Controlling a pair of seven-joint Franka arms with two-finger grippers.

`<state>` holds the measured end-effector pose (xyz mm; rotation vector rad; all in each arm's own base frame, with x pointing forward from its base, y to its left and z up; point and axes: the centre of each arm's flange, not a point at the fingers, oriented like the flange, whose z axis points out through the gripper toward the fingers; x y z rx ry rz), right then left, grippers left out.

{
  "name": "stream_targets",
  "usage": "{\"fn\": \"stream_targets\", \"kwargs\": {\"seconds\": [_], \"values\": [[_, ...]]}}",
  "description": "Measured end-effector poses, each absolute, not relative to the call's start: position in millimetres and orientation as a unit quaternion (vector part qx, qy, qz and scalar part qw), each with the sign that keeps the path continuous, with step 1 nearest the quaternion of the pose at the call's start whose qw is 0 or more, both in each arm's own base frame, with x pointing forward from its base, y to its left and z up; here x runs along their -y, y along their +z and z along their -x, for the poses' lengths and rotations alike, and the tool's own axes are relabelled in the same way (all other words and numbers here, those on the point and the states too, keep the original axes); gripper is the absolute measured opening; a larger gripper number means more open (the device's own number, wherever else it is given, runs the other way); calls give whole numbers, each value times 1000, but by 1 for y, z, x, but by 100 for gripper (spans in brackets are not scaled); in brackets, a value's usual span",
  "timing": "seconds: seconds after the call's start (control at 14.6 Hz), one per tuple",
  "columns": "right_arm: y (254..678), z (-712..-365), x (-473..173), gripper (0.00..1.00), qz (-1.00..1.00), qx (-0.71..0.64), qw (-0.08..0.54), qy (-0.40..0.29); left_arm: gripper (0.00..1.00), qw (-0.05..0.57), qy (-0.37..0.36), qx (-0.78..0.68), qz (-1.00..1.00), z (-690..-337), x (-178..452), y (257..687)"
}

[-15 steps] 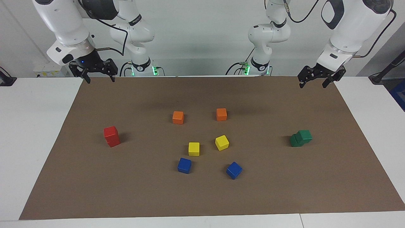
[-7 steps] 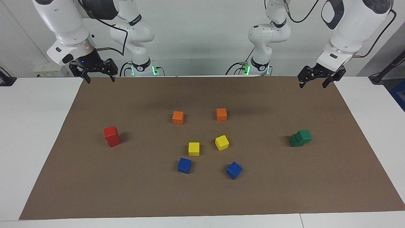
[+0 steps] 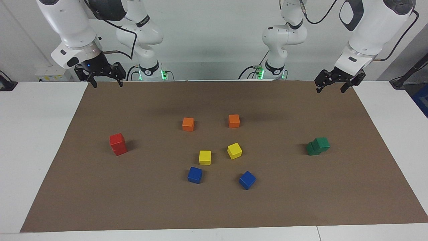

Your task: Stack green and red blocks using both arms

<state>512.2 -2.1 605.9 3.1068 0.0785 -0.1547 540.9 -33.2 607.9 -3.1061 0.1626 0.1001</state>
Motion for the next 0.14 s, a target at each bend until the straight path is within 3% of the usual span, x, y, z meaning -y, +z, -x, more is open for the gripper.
{"fn": "stream_targets", "kwargs": {"seconds": [0.14], "values": [[606,-512,2,100,-998,-25,15,-50,100,15,32,-52,998,-541,33,608]]}}
